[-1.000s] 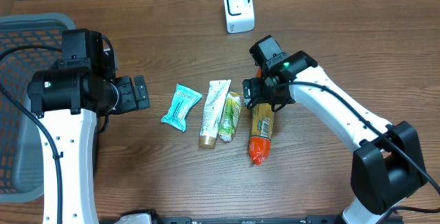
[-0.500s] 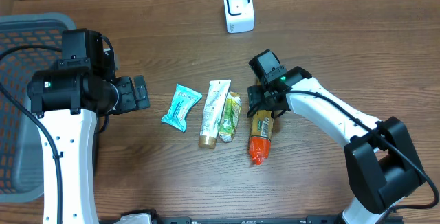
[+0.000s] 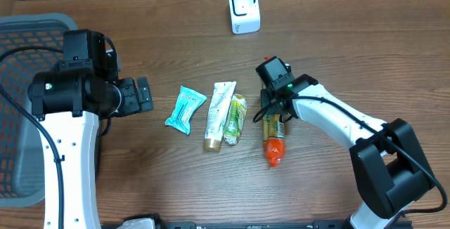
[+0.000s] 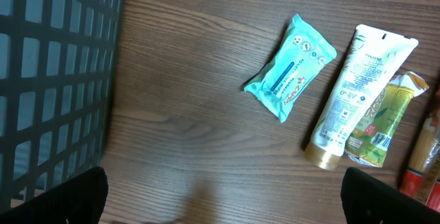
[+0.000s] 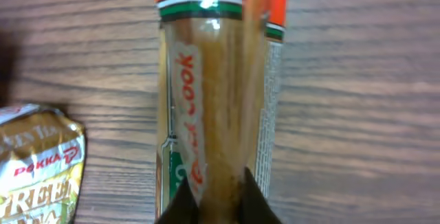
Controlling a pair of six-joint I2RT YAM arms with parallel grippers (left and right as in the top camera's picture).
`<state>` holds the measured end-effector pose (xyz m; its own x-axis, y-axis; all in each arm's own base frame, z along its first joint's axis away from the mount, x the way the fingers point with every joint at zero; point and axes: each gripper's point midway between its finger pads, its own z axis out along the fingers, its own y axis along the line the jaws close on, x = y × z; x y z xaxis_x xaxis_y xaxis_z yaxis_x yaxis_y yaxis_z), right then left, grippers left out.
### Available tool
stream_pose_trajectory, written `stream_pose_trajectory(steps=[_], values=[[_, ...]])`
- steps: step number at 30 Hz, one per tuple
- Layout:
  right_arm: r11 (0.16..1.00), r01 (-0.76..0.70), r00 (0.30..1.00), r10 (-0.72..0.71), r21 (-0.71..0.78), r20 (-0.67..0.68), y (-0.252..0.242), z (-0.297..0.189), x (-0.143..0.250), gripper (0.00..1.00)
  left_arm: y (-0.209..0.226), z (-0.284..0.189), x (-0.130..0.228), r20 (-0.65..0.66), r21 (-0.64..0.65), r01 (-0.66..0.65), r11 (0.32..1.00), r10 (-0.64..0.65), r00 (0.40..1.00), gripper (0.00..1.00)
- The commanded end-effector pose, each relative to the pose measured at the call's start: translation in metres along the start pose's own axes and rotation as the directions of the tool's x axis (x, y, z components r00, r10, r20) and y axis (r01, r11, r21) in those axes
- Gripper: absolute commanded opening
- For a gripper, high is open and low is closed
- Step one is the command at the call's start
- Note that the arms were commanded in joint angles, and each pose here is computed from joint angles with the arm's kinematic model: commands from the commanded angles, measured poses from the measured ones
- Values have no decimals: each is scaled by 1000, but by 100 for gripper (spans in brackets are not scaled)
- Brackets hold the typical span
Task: Scan the item barcode
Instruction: 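Lift the spaghetti pack and swing it right toward the scanner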
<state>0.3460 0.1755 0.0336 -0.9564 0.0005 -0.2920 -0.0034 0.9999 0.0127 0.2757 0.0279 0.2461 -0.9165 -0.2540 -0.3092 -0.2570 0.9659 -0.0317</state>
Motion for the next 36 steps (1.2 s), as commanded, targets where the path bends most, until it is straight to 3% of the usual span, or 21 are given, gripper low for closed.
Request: stream_pose_trajectory(steps=[1, 8, 12, 20, 25, 28, 33, 36], values=[[993, -98, 995, 100, 65, -24, -24, -5, -5, 4, 3, -2, -3, 9, -10, -17, 1000, 17, 1000, 100], [964, -185, 982, 191, 191, -13, -78, -59, -21, 4, 3, -2, -3, 9, -10, -17, 1000, 17, 1000, 100], [869, -310, 947, 319, 386, 43, -122, -77, -10, 4, 3, -2, -3, 9, -10, -17, 1000, 17, 1000, 99], [877, -306, 930, 359, 370, -81, -104, -39, 7, 6, 3, -2, -3, 9, -10, -17, 1000, 17, 1000, 99], [957, -257, 945, 278, 137, -170, -58, -23, -2, 38, 3, -2, -3, 9, -10, -17, 1000, 17, 1000, 100], [971, -232, 959, 239, 65, -153, -47, -30, -19, 63, 3, -2, -3, 9, -10, -17, 1000, 17, 1000, 99], [990, -140, 988, 141, 24, -59, -59, -61, -66, 76, 3, -2, -3, 9, -10, -17, 1000, 17, 1000, 100], [998, -65, 998, 65, 3, 8, -70, -69, -91, 77, 3, -2, -3, 9, -10, -17, 1000, 17, 1000, 100]])
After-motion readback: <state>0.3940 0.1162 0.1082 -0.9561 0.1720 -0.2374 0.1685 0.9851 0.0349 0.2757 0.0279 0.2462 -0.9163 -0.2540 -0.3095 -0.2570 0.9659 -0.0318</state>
